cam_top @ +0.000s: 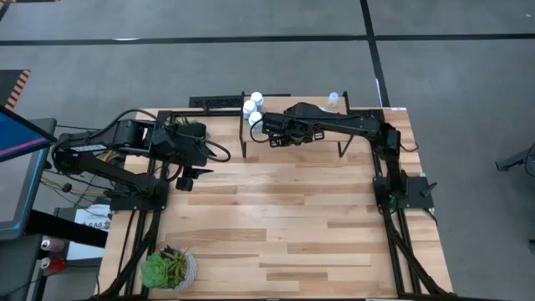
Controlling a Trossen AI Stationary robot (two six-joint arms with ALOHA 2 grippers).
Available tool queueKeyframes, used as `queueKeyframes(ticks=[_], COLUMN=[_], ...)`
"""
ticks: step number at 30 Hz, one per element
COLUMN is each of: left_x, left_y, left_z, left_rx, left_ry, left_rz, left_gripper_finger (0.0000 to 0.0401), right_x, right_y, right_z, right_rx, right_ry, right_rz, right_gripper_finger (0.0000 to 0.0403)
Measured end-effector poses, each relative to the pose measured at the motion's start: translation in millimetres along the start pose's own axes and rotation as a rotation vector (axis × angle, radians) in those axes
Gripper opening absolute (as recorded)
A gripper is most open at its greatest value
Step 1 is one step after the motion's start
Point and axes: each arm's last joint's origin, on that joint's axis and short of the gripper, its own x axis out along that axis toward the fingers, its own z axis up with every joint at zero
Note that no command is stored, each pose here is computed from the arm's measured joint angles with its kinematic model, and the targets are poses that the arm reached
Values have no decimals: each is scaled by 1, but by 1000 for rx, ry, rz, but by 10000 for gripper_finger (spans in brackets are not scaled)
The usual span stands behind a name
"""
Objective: Pick and place medicine bottles onto shelf by color
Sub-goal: Put the blue pill bottle on the shelf
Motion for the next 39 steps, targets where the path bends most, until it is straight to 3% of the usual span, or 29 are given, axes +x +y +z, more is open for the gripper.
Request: queueKeyframes(ticks=[14,26,31,39], left_x=[0,0,0,0], left_y=[0,0,0,0], left_z=[0,0,0,0], left_rx=[-4,-4,-4,-11], left_ry=[0,0,0,0], left_rz=[0,0,0,0], left_gripper_finger=[197,197,197,197], right_x=[0,-8,-27,-47], right_y=[0,-7,-9,-3], right_z=[0,-1,-1,-11], right_rx=[-95,-234,-300,-392], right_ry=[7,81,122,393], right_rz=[0,-10,33,301], right_gripper_finger=[117,112,112,112])
